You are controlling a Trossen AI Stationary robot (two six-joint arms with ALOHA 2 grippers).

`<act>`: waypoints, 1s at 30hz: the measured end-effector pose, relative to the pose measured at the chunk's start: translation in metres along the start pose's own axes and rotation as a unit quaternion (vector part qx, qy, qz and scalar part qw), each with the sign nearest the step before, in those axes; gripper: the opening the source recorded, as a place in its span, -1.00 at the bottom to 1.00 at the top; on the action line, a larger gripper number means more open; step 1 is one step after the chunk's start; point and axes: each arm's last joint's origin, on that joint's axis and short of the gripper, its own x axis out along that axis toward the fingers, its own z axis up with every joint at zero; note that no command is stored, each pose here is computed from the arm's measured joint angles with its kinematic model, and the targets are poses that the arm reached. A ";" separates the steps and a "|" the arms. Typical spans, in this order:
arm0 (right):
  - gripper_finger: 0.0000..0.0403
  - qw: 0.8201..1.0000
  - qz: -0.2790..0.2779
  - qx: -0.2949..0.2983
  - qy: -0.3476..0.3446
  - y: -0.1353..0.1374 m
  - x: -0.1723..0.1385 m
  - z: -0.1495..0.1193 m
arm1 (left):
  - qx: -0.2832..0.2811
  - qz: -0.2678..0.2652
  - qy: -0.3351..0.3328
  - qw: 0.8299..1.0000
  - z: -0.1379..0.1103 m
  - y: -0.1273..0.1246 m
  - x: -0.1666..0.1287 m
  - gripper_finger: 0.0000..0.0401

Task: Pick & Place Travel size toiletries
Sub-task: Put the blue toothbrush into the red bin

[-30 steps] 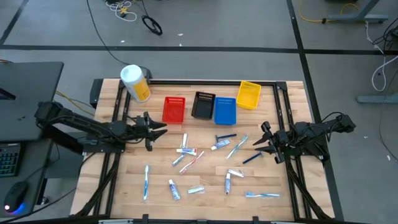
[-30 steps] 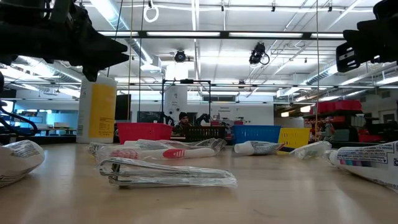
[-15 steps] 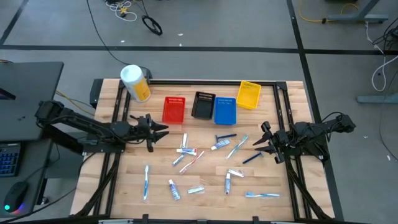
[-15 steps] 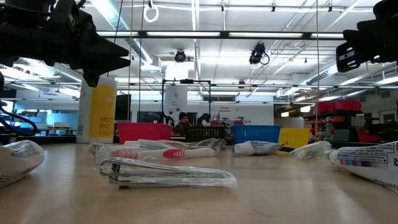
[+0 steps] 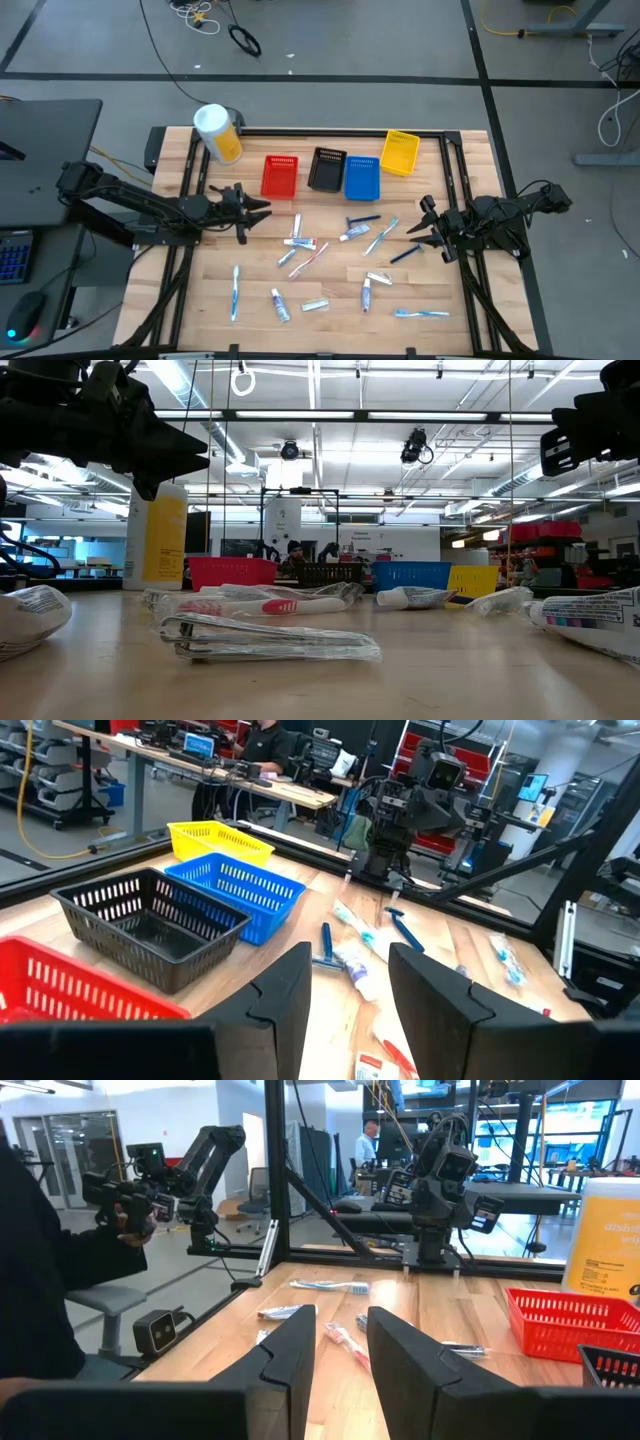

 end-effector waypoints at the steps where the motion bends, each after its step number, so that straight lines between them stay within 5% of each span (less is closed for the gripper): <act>1: -0.49 1.000 0.000 0.000 0.000 0.000 0.000 0.000 | -0.001 0.002 -0.001 1.000 0.000 0.000 0.000 -0.28; 30: -0.49 1.000 0.000 0.000 0.000 0.000 0.000 0.000 | 0.000 0.007 -0.003 1.000 0.000 0.000 0.000 -0.28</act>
